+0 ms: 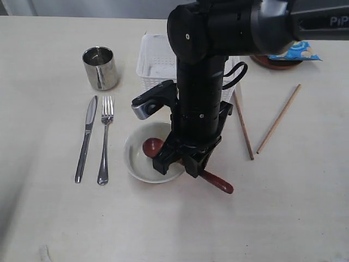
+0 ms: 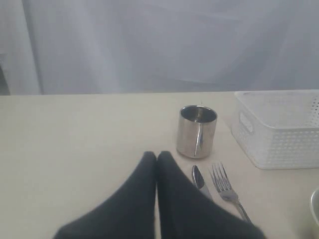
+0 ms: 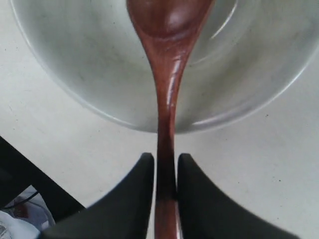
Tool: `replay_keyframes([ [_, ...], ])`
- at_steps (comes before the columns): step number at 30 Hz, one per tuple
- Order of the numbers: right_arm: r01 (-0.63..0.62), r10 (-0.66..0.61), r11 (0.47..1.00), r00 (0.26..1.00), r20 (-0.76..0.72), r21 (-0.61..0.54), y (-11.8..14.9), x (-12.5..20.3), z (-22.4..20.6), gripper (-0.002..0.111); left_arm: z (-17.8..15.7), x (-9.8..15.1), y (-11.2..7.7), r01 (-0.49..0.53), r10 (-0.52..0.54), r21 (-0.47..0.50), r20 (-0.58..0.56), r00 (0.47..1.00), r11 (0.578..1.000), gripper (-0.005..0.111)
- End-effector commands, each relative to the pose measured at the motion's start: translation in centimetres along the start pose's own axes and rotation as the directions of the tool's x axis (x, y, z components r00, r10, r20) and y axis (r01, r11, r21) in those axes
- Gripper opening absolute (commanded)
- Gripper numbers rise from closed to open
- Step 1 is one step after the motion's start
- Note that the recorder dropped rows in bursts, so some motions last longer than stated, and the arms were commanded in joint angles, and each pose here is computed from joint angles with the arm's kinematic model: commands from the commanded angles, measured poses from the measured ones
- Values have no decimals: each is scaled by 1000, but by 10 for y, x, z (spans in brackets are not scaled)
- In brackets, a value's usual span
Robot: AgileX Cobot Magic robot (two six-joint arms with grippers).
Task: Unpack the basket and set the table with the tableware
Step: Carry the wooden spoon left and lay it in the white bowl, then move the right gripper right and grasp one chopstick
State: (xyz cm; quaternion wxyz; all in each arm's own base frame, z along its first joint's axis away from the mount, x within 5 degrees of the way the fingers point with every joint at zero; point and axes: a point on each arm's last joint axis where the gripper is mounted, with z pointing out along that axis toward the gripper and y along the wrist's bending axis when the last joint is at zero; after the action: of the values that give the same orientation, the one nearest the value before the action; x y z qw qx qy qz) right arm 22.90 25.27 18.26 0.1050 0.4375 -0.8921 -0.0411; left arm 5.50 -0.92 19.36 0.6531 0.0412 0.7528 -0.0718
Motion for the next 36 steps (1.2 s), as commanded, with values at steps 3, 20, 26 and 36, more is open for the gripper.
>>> replay_keyframes([
  [3,13,-15,1000,995,97,20,1,-14,-24,39,0,0,0,3,-3,2,11,1000,1000,0],
  [20,-449,398,881,875,277,151,-128,41,-87,32,0,0,0,3,-3,2,11,1000,1000,0],
  [26,-529,507,848,816,276,7,-157,52,-34,32,0,0,0,3,-3,2,11,1000,1000,0],
  [36,-561,530,828,777,340,-10,-162,49,25,32,0,0,0,3,-3,2,11,1000,1000,0],
])
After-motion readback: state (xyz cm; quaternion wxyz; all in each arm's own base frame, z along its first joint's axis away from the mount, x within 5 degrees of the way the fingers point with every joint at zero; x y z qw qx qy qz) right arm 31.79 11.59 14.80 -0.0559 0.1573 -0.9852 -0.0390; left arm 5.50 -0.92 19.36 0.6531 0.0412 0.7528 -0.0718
